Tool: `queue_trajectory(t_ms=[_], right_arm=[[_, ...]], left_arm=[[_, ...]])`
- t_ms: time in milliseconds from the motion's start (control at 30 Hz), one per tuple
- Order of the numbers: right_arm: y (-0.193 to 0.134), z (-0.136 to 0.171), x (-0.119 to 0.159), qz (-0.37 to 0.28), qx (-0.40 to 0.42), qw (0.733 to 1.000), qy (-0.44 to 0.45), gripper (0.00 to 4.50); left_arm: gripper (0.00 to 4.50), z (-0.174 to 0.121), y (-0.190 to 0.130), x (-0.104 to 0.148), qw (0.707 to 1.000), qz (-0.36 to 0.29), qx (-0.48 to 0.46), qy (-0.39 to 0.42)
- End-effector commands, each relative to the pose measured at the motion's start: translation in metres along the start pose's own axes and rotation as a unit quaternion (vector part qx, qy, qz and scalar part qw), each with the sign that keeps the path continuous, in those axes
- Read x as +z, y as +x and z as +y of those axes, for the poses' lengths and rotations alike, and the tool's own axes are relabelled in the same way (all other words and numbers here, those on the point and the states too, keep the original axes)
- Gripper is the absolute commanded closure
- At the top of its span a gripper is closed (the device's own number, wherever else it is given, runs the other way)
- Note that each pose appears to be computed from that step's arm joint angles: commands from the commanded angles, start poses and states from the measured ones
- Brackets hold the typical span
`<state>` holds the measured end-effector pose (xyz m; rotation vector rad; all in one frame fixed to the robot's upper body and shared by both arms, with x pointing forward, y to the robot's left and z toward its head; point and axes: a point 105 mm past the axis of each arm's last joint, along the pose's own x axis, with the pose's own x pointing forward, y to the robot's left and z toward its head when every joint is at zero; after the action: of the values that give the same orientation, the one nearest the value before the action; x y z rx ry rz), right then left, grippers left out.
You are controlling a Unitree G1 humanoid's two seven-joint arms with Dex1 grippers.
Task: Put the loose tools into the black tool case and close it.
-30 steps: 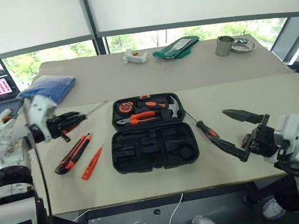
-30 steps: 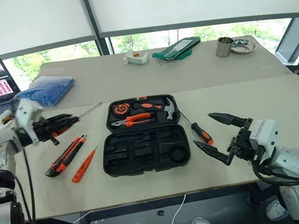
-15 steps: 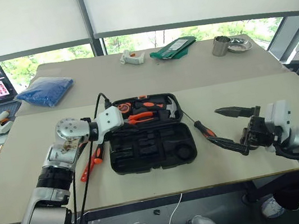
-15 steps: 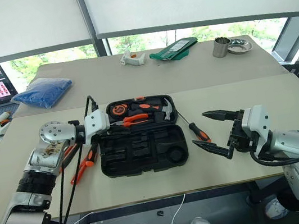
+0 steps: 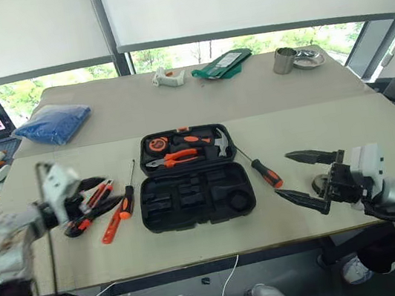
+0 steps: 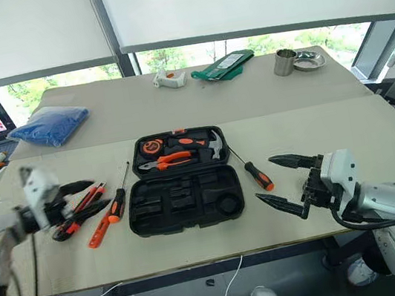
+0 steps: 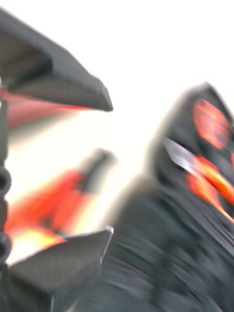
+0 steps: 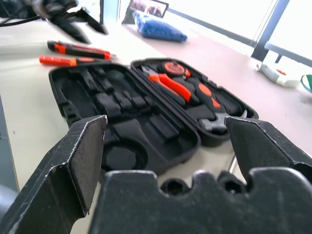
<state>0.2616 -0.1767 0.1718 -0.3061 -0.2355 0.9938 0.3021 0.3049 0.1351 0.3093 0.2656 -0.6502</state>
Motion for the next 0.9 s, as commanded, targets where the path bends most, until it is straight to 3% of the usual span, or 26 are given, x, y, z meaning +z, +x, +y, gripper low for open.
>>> queue_trajectory(t_ms=[33,167,300,467,600,900], right_arm=[[0.005,0.005,0.01,-0.022,0.011,0.999,-0.024,0.0],[0.007,0.009,0.006,-0.021,0.023,0.999,-0.022,0.0],[0.01,0.007,0.006,-0.023,0.025,0.999,-0.021,0.0],[0.012,0.006,0.007,-0.023,0.028,0.999,-0.022,0.0],[0.012,0.005,0.008,-0.023,0.026,0.999,-0.023,0.0],[0.01,0.005,0.011,-0.023,0.015,0.999,-0.024,0.0]], left_arm=[[0.07,0.022,-0.041,-0.004,0.997,-0.004,0.071,-0.021],[0.07,0.016,-0.061,-0.013,0.994,0.007,0.098,-0.05],[0.07,-0.006,-0.035,0.02,0.994,-0.024,0.075,-0.073],[0.07,-0.028,0.004,0.05,0.993,-0.005,0.077,-0.088],[0.07,-0.039,0.023,0.046,0.992,0.042,0.093,-0.078],[0.07,-0.051,0.059,0.032,0.984,0.048,0.145,-0.093]])
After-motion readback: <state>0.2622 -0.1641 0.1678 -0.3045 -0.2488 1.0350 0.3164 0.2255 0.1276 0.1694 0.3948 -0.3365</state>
